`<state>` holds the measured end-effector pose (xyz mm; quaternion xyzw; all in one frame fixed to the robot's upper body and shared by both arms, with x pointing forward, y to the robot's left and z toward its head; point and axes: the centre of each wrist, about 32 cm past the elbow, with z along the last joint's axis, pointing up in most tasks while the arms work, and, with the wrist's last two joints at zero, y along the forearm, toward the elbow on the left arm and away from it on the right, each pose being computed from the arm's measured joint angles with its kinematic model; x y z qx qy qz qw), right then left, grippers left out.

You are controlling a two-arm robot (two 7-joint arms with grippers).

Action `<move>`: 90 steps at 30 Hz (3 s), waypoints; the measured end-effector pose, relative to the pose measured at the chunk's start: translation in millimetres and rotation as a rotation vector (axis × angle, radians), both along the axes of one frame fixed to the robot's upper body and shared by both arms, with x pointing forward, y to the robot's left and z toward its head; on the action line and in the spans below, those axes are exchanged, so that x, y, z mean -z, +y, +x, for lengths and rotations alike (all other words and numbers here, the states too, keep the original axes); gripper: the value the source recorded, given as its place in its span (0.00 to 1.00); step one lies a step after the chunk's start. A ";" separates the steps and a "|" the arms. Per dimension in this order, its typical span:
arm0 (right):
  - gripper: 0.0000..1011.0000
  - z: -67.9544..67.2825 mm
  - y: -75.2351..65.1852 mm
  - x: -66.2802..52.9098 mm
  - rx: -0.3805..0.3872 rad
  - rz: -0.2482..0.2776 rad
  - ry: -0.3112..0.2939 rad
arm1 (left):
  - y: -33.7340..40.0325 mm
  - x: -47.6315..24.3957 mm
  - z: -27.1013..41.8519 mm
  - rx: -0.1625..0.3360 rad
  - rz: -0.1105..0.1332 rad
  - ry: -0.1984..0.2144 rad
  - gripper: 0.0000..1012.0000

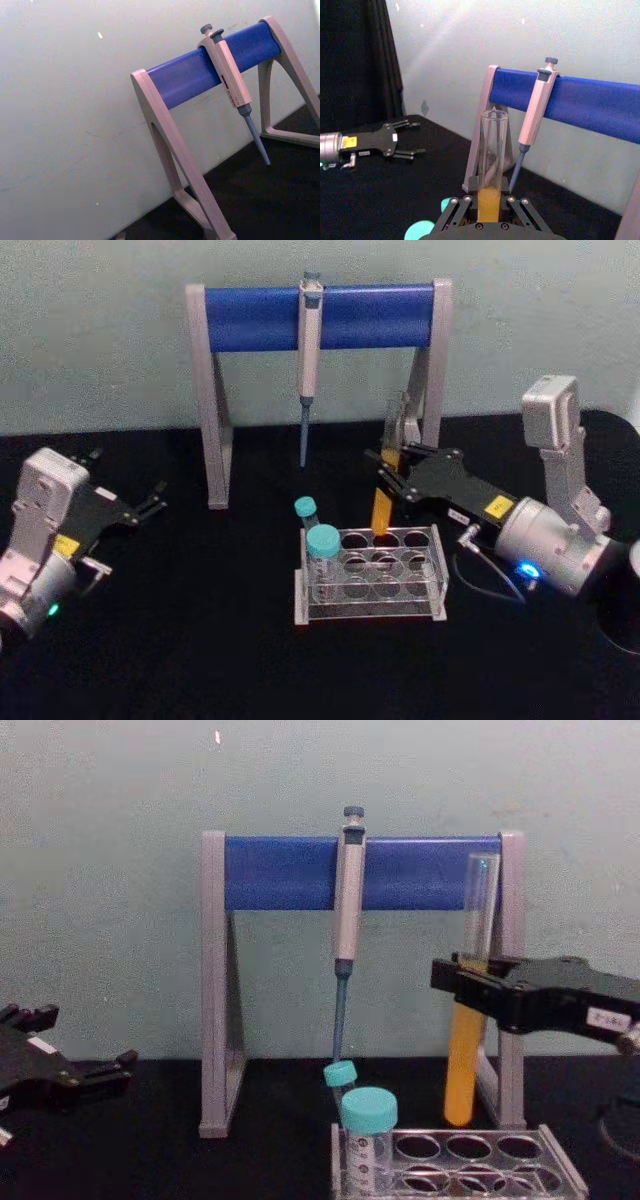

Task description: Pick up the test tube from the test tube rack, shake it, then place it back into the test tube rack.

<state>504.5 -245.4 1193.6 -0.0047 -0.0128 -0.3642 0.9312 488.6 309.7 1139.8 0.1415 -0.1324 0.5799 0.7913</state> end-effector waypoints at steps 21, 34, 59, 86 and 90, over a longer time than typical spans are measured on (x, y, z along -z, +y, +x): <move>0.23 14.7 -8.0 -2.9 0.076 -0.013 -0.022 | 0.0 0.0 0.0 0.000 0.000 0.000 0.99; 0.23 14.3 -8.6 -1.5 0.081 -0.010 -0.019 | 0.0 0.0 0.0 0.000 0.000 0.000 0.99; 0.23 14.6 -9.4 -1.8 0.074 -0.008 -0.022 | 0.0 0.0 0.0 0.000 0.000 0.000 0.99; 0.23 -12.8 -11.6 -5.9 0.065 -0.026 -0.027 | 0.0 0.0 0.0 0.000 0.000 0.000 0.99; 0.23 -16.6 -13.4 -4.6 0.074 -0.031 -0.023 | 0.0 0.0 0.0 0.000 0.000 0.000 0.99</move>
